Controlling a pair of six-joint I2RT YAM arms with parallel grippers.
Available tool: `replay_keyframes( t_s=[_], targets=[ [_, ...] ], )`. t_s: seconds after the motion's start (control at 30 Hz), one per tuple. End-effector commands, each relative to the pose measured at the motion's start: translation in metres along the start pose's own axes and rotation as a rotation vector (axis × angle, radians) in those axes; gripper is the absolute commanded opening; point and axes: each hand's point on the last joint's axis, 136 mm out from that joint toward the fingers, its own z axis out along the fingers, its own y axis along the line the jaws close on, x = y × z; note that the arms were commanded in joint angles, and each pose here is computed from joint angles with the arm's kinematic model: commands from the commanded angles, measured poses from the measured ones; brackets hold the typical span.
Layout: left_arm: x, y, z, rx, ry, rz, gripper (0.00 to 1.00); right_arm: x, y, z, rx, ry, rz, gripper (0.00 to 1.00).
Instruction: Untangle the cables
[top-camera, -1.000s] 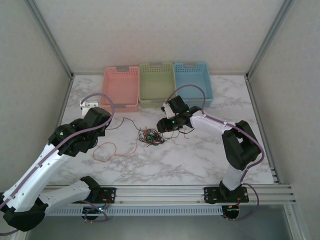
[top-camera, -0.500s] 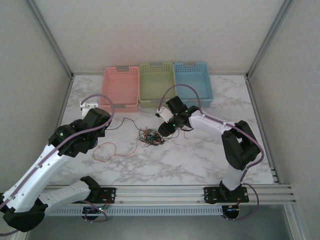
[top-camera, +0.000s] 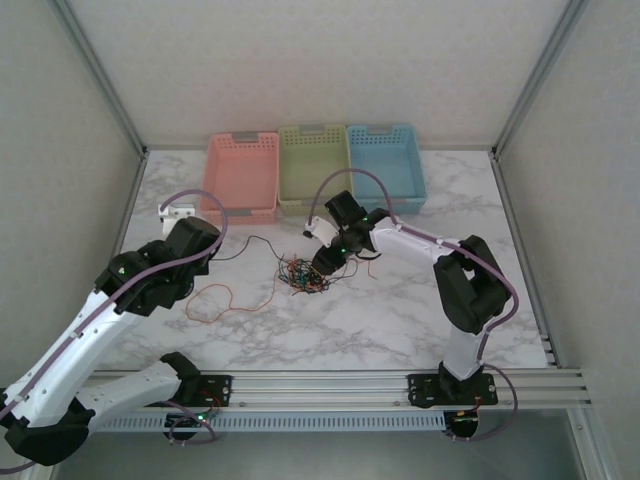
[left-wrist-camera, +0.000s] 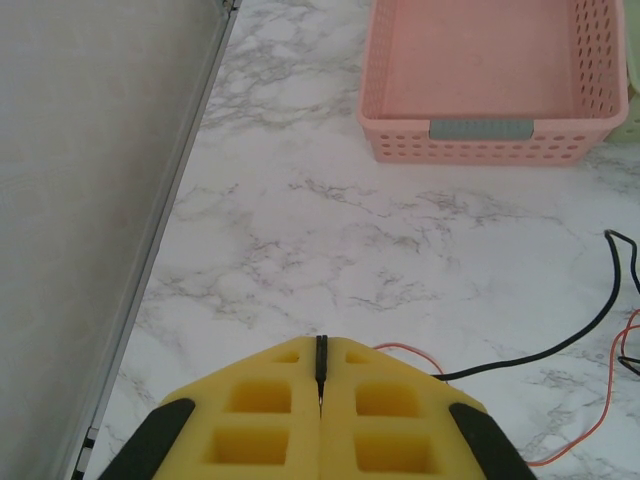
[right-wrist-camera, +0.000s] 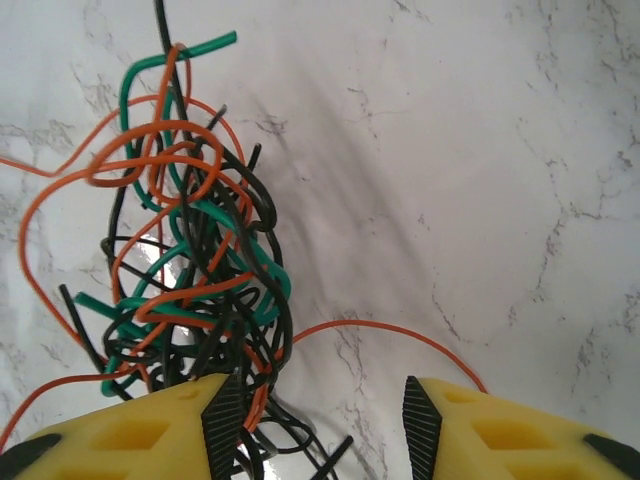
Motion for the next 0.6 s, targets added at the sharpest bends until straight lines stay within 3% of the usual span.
replay_keyframes(
  t_s=[0.0,0.23,0.57],
  targets=[
    [0.004,0.004,0.001,-0.012,0.007,-0.011,0.0,-0.019,0.016,-0.029,-0.019,-0.077,-0.022,0.49],
    [0.005,0.002,0.003,-0.007,0.012,-0.009,0.0,0.007,0.015,-0.018,-0.014,0.008,-0.041,0.49],
    [0.006,0.002,0.003,-0.006,0.014,-0.011,0.0,0.016,0.016,0.003,-0.042,0.071,-0.063,0.49]
  ],
)
